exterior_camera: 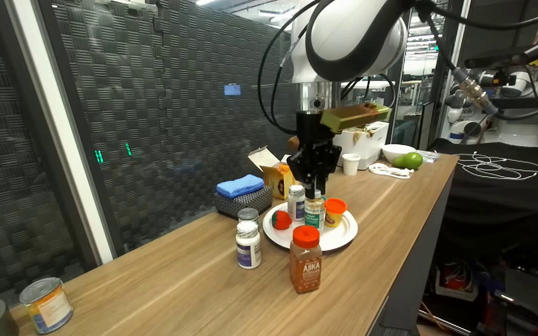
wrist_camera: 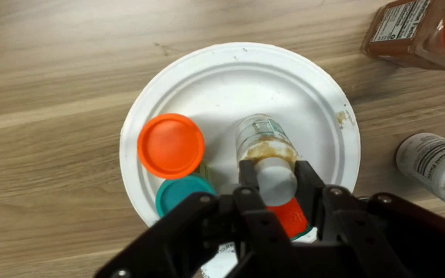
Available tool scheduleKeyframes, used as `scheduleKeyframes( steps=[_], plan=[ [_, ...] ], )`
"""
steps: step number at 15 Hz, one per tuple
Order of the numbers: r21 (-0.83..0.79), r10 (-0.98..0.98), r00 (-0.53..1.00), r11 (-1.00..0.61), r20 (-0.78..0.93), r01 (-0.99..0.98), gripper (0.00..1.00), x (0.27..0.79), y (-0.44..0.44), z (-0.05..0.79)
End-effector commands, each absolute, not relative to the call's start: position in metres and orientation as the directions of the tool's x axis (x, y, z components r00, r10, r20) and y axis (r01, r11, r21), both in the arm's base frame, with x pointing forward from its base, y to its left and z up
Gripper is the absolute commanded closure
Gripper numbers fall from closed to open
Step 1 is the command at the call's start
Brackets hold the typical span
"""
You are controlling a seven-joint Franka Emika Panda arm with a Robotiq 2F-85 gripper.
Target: Put the plush toy and all the containers on the white plate
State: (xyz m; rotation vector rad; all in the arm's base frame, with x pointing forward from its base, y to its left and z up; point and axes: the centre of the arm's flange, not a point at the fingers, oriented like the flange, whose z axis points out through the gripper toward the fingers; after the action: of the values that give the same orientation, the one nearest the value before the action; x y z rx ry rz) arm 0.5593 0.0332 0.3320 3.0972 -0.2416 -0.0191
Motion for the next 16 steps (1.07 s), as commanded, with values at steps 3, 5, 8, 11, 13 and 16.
scheduleKeyframes(
  steps=[3, 5, 8, 11, 13, 16],
  plan=[
    [0.021, -0.15, 0.989, -0.988, 0.017, -0.15, 0.84, 0.589, 0.034, 0.335],
    [0.025, -0.15, 0.988, -0.988, 0.021, -0.15, 0.84, 0.593, 0.033, 0.334],
    [0.03, -0.154, 0.988, -0.987, 0.03, -0.155, 0.84, 0.595, 0.032, 0.331],
    [0.043, -0.158, 0.986, -0.986, 0.051, -0.161, 0.84, 0.598, 0.029, 0.326],
    [0.047, -0.158, 0.985, -0.986, 0.065, -0.162, 0.84, 0.599, 0.027, 0.324],
    [0.042, -0.151, 0.987, -0.987, 0.058, -0.153, 0.43, 0.595, 0.025, 0.327]
  ],
)
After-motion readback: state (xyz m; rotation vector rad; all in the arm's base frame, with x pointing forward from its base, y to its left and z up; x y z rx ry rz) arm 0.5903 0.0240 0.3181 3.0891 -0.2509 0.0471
